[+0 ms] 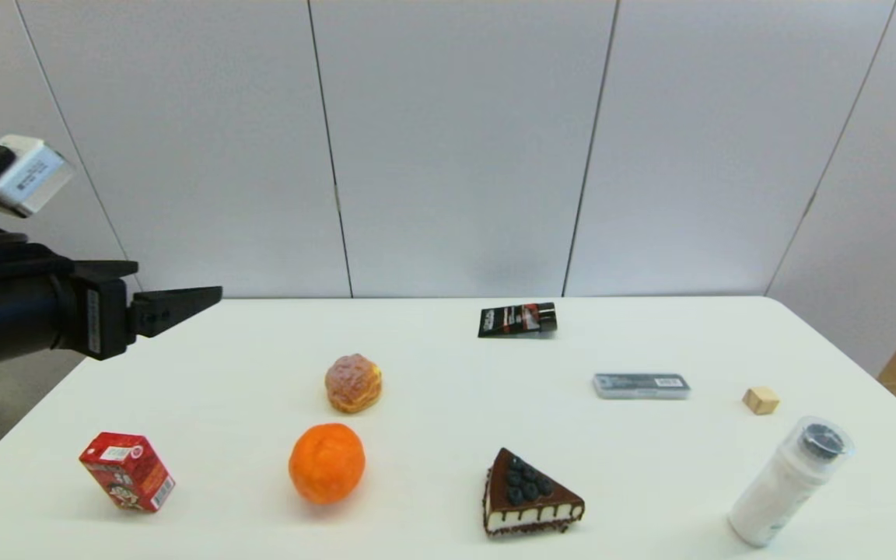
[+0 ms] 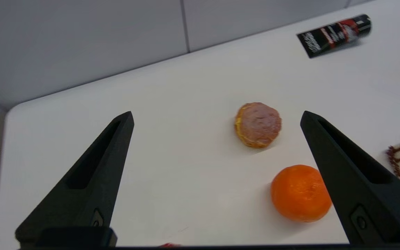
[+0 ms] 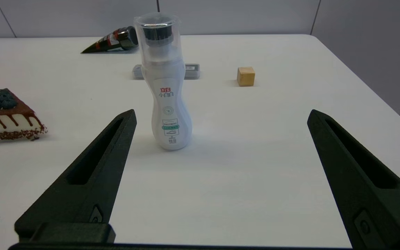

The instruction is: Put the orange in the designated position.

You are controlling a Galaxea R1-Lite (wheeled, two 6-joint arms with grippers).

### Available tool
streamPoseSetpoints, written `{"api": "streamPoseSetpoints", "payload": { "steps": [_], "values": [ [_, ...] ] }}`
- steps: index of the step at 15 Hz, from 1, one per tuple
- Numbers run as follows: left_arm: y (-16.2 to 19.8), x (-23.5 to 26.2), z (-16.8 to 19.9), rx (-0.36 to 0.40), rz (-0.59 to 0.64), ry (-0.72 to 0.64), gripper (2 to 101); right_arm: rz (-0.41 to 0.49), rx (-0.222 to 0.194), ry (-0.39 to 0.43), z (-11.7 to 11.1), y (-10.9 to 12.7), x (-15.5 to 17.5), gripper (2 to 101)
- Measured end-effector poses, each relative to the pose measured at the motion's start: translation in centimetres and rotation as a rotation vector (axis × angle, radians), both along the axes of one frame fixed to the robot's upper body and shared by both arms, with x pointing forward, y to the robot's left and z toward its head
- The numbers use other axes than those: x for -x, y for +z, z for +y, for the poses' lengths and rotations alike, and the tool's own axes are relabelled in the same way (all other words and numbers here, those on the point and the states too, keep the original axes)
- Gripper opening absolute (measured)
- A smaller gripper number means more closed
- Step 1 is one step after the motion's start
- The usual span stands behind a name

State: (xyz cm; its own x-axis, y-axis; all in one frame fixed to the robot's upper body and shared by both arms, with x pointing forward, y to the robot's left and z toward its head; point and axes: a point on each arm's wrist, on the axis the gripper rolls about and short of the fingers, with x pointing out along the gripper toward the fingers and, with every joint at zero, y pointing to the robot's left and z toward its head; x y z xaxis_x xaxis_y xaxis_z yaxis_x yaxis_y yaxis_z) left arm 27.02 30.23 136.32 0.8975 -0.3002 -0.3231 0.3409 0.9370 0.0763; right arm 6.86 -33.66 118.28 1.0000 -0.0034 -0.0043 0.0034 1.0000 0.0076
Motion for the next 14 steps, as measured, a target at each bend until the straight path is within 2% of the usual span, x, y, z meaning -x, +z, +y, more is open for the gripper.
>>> {"api": "streamPoseSetpoints", "payload": {
  "steps": [7,14],
  "values": [
    [0.1,6.0,2.6,0.011,-0.118,0.140,97.5,0.000,0.000,0.000,0.0,0.0,0.0,97.7],
    [-2.1,13.0,2.9,0.018,-0.255,0.178,97.7,0.000,0.000,0.000,0.0,0.0,0.0,97.7]
  ]
}}
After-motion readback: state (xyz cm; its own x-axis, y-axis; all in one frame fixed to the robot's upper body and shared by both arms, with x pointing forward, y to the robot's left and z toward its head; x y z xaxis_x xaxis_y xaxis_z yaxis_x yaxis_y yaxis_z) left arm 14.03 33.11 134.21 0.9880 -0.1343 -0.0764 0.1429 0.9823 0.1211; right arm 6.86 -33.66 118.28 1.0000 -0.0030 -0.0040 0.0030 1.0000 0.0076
